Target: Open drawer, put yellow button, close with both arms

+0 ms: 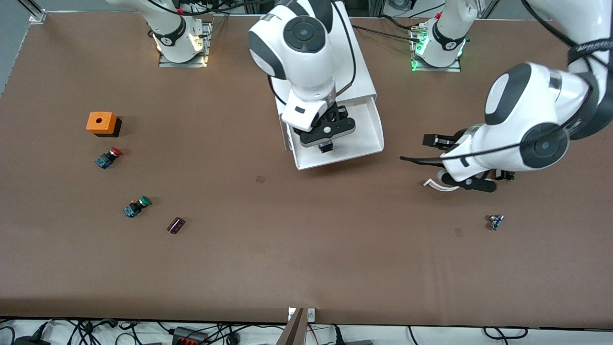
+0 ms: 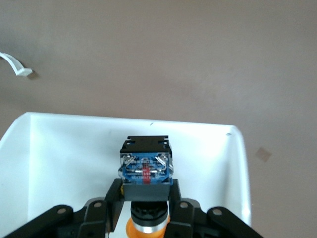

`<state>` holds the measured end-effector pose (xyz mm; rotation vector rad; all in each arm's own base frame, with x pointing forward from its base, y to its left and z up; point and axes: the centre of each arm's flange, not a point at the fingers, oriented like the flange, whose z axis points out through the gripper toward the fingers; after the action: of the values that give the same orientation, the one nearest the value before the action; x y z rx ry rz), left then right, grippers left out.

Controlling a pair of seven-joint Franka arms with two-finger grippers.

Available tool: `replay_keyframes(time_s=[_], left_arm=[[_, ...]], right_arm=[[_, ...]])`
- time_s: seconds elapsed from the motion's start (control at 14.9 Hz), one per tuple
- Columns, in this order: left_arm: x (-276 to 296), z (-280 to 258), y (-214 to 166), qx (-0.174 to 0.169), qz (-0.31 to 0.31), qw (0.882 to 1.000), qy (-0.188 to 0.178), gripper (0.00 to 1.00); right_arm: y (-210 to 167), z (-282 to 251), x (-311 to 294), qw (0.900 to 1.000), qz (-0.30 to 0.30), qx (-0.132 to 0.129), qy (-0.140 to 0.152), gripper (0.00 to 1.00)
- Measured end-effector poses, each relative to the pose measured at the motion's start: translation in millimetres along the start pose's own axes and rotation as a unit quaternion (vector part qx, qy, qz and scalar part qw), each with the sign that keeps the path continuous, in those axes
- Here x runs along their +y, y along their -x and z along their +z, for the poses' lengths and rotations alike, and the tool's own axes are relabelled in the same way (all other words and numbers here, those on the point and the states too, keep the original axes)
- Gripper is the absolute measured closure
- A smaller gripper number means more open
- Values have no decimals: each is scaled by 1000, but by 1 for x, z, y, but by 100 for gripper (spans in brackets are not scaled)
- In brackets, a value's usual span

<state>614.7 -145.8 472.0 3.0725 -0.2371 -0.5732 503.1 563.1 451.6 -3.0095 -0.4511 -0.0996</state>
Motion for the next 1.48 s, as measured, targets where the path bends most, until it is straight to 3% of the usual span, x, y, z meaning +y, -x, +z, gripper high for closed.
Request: replay_keyframes(time_s=[0.34, 0.87, 1.01, 1.14, 1.34, 1.48], left_arm=[[-12, -70, 16, 64, -12, 998, -3, 0], [-14, -75, 17, 69, -16, 997, -2, 0], [-14, -75, 17, 69, -17, 997, -2, 0], [-14, -75, 17, 69, -17, 997, -2, 0], [-14, -75, 17, 69, -17, 997, -2, 0], [-14, -75, 17, 69, -17, 997, -2, 0]], right_arm=[[14, 25, -24, 1000, 2, -15, 7, 59], [15, 52, -26, 999, 5, -29, 16, 59], [14, 52, -26, 999, 6, -28, 16, 46], [13, 48, -25, 1000, 11, -24, 15, 27], [-1, 25, -16, 999, 33, -2, 7, 1], [-22, 4, 14, 998, 60, 14, 5, 0]])
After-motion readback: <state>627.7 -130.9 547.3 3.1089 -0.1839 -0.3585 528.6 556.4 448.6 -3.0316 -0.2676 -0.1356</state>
